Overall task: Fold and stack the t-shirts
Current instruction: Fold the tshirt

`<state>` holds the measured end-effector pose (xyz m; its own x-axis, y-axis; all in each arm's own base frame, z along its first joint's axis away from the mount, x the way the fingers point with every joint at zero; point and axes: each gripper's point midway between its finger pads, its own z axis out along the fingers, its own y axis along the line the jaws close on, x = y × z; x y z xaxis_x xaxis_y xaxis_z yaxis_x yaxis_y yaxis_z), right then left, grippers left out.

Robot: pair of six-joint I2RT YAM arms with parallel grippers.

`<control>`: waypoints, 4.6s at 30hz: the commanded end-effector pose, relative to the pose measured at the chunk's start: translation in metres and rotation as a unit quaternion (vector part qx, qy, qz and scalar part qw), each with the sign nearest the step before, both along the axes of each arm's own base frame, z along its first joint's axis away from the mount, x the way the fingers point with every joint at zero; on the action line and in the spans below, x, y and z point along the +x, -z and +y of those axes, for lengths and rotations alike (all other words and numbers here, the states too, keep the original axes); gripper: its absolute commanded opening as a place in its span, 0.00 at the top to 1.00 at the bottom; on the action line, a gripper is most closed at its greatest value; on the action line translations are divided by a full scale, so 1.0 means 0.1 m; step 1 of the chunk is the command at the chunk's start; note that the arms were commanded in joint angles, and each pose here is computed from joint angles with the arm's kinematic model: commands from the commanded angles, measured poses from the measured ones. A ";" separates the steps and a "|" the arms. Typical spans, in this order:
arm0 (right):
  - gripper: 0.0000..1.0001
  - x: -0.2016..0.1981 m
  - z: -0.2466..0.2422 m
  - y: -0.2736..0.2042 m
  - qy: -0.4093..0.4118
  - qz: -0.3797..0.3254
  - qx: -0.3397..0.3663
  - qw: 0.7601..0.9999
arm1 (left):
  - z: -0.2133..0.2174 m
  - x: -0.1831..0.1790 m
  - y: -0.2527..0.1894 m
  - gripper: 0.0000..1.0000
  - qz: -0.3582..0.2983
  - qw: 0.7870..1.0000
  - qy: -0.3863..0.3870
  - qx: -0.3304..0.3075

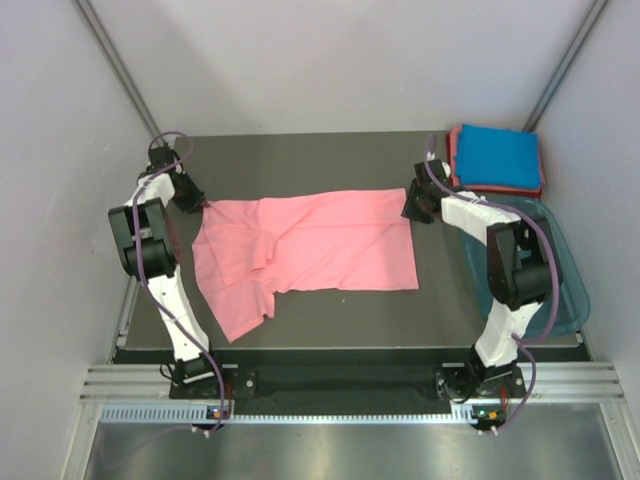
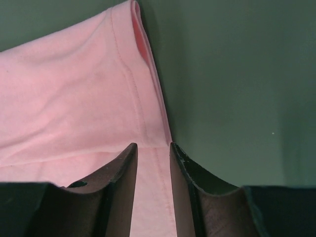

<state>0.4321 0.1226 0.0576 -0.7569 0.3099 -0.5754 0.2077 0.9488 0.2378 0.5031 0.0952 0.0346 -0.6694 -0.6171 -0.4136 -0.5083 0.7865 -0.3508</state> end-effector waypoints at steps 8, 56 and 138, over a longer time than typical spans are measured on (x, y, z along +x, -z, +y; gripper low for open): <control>0.68 0.17 0.00 0.20 -0.015 -0.016 0.026 0.999 | 0.01 0.24 -0.08 1.00 -0.040 0.999 0.017 -0.009; 0.64 0.35 -0.22 -0.21 -0.003 -0.049 0.022 0.999 | 0.02 0.09 -0.76 0.62 -0.055 0.998 -0.033 0.025; 0.32 -2.00 3.44 -0.78 -0.536 -0.272 0.069 0.796 | -0.37 -2.87 -0.79 0.55 0.036 0.969 -0.228 -0.087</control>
